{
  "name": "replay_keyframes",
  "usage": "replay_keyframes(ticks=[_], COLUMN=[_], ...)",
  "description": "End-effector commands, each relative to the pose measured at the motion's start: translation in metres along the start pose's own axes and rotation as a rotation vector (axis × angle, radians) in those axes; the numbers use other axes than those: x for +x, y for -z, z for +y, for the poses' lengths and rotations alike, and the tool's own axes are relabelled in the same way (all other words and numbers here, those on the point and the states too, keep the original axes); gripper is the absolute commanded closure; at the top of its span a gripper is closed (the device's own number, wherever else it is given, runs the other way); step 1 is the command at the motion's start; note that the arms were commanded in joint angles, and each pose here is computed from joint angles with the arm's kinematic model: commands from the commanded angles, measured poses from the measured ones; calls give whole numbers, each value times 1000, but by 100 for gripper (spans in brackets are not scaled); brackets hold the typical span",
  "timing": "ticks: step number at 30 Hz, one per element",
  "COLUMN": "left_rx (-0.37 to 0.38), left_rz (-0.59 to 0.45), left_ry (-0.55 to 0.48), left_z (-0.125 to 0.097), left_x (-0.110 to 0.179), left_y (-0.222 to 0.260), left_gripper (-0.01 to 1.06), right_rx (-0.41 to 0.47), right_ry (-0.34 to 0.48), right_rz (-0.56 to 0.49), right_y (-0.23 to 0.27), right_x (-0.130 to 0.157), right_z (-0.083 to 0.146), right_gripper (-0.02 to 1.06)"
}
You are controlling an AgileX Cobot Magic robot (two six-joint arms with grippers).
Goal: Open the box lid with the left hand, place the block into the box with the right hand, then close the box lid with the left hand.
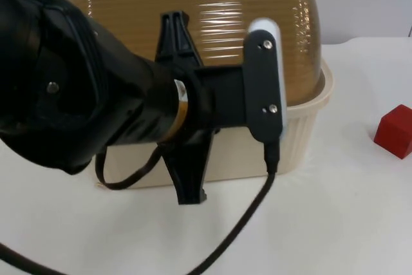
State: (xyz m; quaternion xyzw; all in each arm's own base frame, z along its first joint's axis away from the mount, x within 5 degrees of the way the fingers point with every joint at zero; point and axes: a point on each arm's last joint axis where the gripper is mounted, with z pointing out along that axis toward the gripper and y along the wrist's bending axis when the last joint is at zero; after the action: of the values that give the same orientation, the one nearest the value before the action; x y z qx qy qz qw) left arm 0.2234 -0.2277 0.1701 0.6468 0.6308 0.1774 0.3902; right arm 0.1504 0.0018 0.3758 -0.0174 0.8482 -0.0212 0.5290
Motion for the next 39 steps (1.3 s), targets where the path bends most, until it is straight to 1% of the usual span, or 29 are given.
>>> replay_keyframes(ticks=[1, 3, 8, 11, 15, 16, 17, 19, 25, 28, 29, 33, 34, 36, 38, 39], left_rx=[17, 19, 17, 20, 0, -8, -43, -80, -105, -143, -143, -198, -198, -232, -250, -250], left_rz=[-21, -24, 13, 20, 36, 44, 73, 104, 125, 139, 139, 124, 124, 123, 114, 114], left_ry=[-12, -41, -13, -14, -15, -15, -16, -16, -17, -16, -16, -17, -17, -26, -38, -38], left_z=[-2, -2, 3, 2, 4, 4, 8, 11, 13, 20, 20, 44, 44, 64, 79, 79], left_x=[-4, -4, 7, 8, 9, 10, 13, 16, 17, 16, 16, 8, 8, 8, 9, 9], left_y=[1, 0, -7, -8, -8, -8, -8, -7, -7, -6, -6, -8, -8, -10, -11, -11], left_gripper=[105, 105, 105, 105, 105, 105, 105, 105, 105, 105, 105, 105, 105, 105, 105, 105], right_rx=[11, 18, 20, 20, 21, 21, 21, 21, 21, 21, 21, 22, 22, 22, 22, 22], right_ry=[4, 14, 16, 16, 18, 18, 18, 18, 18, 18, 18, 19, 19, 19, 19, 19], right_rz=[-8, -8, -10, -12, -12, -12, -12, -12, -12, -12, -12, -12, -12, -12, -12, -12], right_y=[2, 2, 2, 2, 2, 2, 2, 2, 2, 2, 2, 2, 2, 2, 2, 2], right_x=[-2, -2, -2, -2, -2, -2, -2, -2, -2, -2, -2, -2, -2, -2, -2, -2], right_z=[-2, -2, -2, -2, -2, -2, -2, -2, -2, -2, -2, -3, -3, -3, -3, -3], right_gripper=[-1, -1, -1, -1, -1, -1, -1, -1, -1, -1, -1, -1, -1, -1, -1, -1])
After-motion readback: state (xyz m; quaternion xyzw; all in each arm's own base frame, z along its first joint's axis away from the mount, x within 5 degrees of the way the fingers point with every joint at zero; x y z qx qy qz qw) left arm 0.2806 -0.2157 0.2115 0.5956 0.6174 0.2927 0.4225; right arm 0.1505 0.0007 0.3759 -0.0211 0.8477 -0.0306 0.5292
